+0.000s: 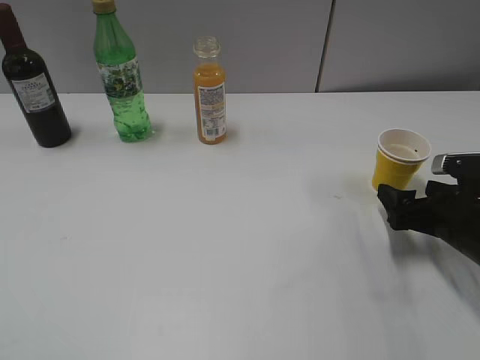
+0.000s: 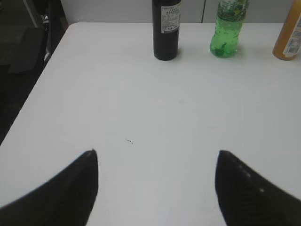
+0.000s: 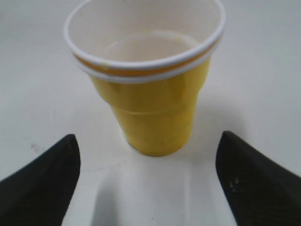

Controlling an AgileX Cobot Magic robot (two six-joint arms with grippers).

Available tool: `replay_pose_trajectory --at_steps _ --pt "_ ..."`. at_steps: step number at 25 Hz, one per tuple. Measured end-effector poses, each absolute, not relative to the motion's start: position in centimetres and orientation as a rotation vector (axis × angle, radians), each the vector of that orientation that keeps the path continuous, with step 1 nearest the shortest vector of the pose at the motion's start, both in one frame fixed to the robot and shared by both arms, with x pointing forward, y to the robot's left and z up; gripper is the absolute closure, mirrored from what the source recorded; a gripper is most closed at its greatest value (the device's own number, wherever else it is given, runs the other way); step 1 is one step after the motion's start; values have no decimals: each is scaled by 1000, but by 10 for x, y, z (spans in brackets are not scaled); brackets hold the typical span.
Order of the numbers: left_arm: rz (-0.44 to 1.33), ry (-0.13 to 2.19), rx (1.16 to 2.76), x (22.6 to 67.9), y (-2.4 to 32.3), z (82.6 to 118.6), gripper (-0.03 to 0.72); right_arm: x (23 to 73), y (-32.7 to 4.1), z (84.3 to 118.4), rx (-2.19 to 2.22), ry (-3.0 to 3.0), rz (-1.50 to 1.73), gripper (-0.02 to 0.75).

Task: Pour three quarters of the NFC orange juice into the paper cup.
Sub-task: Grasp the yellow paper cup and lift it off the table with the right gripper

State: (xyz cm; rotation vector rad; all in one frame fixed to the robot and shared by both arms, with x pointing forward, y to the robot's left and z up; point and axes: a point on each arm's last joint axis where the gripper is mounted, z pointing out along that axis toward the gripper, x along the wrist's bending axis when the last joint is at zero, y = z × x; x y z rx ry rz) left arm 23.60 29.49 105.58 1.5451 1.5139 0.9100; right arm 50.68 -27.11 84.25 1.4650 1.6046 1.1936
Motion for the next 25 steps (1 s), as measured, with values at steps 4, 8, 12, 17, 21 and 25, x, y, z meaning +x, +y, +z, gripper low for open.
replay_pose_trajectory --at_steps 4,8,12,17,21,25 --pt "910 1514 1545 236 295 1056 99 515 -271 840 1454 1594 1202 48" --pt "910 1514 1545 236 295 1056 99 523 -270 833 1457 1596 1201 48" --pt "910 1514 1545 236 295 1056 99 526 -270 823 1482 1600 1192 48" --pt "910 1514 1545 236 295 1056 99 538 -270 819 1473 1577 1209 48" --pt "910 1514 1545 236 295 1056 99 549 -270 814 1476 1539 1242 48" --pt "910 1514 1545 236 295 1056 99 558 -269 812 1471 1517 1264 48"
